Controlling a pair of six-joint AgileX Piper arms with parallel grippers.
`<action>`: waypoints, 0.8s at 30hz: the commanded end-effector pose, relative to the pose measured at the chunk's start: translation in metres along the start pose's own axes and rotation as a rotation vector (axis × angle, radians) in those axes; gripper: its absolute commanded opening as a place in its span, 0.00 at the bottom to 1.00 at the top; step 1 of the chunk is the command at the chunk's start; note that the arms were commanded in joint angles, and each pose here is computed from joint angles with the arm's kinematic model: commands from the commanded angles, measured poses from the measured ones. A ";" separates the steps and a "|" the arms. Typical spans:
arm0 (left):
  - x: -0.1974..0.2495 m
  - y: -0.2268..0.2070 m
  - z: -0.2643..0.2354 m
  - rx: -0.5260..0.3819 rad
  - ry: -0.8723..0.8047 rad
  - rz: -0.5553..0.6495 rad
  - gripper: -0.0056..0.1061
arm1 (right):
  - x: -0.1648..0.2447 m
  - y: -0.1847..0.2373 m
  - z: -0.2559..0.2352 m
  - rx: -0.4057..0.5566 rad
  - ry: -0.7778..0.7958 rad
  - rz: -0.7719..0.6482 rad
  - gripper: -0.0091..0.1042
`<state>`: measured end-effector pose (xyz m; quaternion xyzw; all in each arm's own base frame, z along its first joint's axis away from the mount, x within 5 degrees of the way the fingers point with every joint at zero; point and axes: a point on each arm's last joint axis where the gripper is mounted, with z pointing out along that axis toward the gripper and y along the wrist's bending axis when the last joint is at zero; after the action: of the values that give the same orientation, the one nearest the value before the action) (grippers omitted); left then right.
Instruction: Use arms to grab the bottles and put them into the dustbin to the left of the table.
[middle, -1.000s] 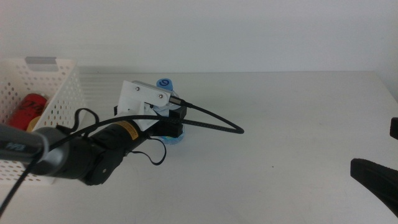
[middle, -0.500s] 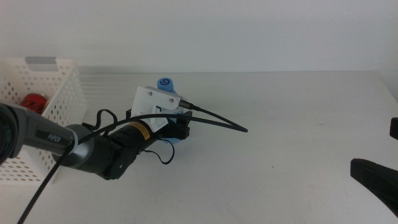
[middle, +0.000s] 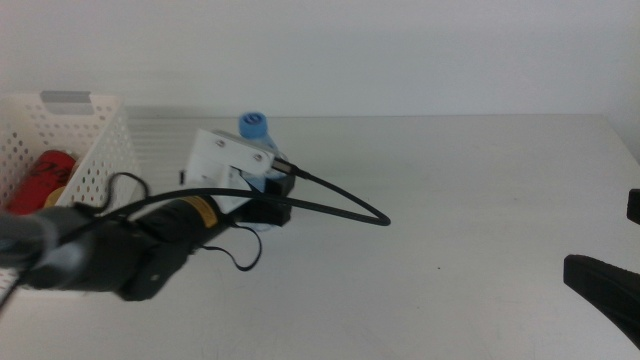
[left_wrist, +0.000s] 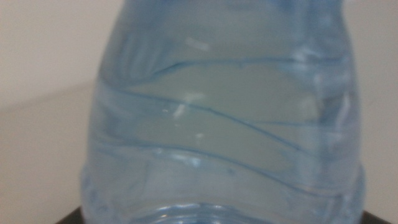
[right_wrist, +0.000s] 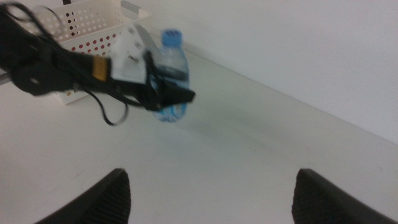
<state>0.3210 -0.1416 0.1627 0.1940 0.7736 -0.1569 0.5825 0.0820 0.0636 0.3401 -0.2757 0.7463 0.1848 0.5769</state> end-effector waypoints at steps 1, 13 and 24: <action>-0.055 -0.002 -0.026 -0.005 -0.245 -0.017 0.01 | -0.015 -0.001 -0.003 0.011 -0.090 -0.018 0.68; -0.108 -0.005 -0.102 -0.066 -0.082 -0.071 0.01 | -0.015 -0.001 -0.003 0.011 -0.090 -0.018 0.68; -0.146 0.002 -0.129 -0.175 0.171 -0.108 0.01 | -0.015 -0.001 -0.003 0.011 -0.090 -0.018 0.68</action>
<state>0.2503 -0.0962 0.3009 0.1260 0.8689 -0.0849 0.4711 0.0820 0.0636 0.3401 -0.2757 0.7463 0.1848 0.5769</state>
